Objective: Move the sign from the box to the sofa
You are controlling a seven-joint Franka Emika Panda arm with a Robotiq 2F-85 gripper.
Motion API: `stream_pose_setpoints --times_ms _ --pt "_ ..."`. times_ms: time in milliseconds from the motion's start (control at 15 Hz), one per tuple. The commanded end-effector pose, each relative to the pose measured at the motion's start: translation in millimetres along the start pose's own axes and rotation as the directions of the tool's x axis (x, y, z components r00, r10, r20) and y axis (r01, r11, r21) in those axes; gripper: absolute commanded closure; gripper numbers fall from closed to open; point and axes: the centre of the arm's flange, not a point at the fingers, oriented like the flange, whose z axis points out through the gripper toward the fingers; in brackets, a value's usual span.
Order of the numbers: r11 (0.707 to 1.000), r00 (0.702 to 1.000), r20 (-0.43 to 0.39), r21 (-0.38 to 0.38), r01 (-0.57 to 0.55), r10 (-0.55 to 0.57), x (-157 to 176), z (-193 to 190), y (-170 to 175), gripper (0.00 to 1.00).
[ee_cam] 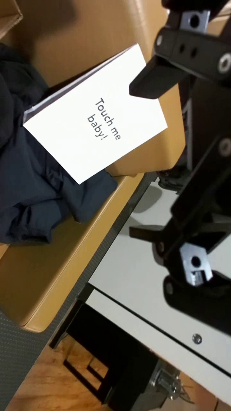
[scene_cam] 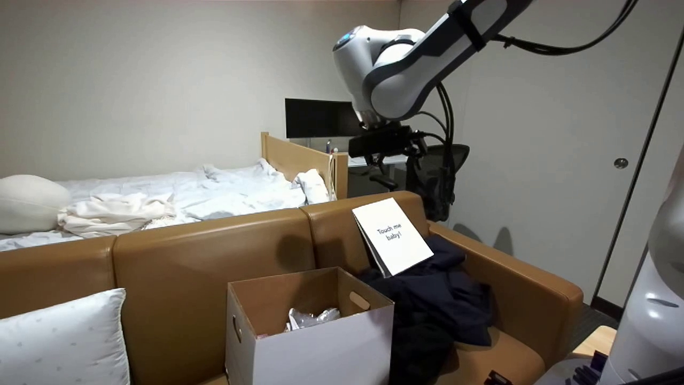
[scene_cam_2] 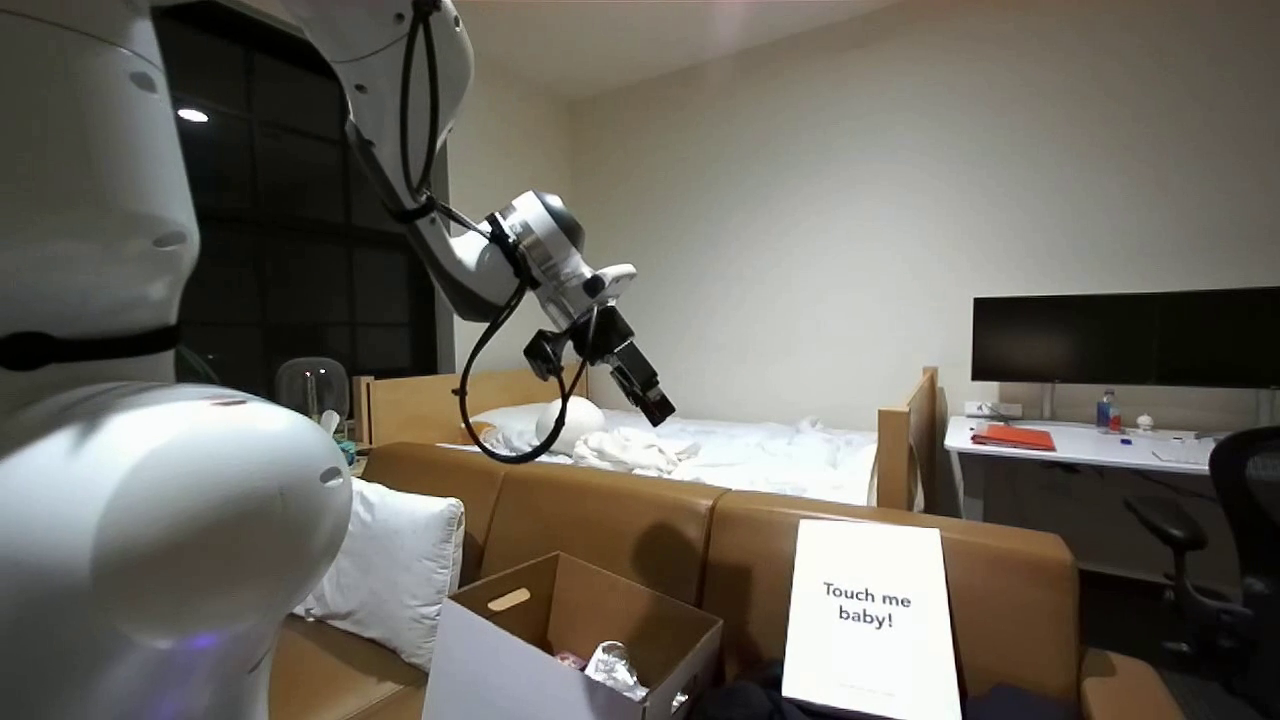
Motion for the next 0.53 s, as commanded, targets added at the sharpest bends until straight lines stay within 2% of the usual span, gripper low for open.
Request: stream_pose_setpoints --times_ms 0,67,133,267,467 --pt "0.981 0.984 -0.021 0.079 0.18 -0.178 4 -12 15 0.0" --pt "0.969 0.974 -0.027 0.1 0.225 -0.223 11 -12 16 0.0" --pt "0.989 0.99 -0.022 0.057 0.139 -0.138 0 -11 3 0.0" --pt "0.98 0.983 -0.032 0.076 0.184 -0.182 6 -13 5 0.0" --pt "0.978 0.981 -0.033 0.077 0.193 -0.191 8 -13 6 0.0"
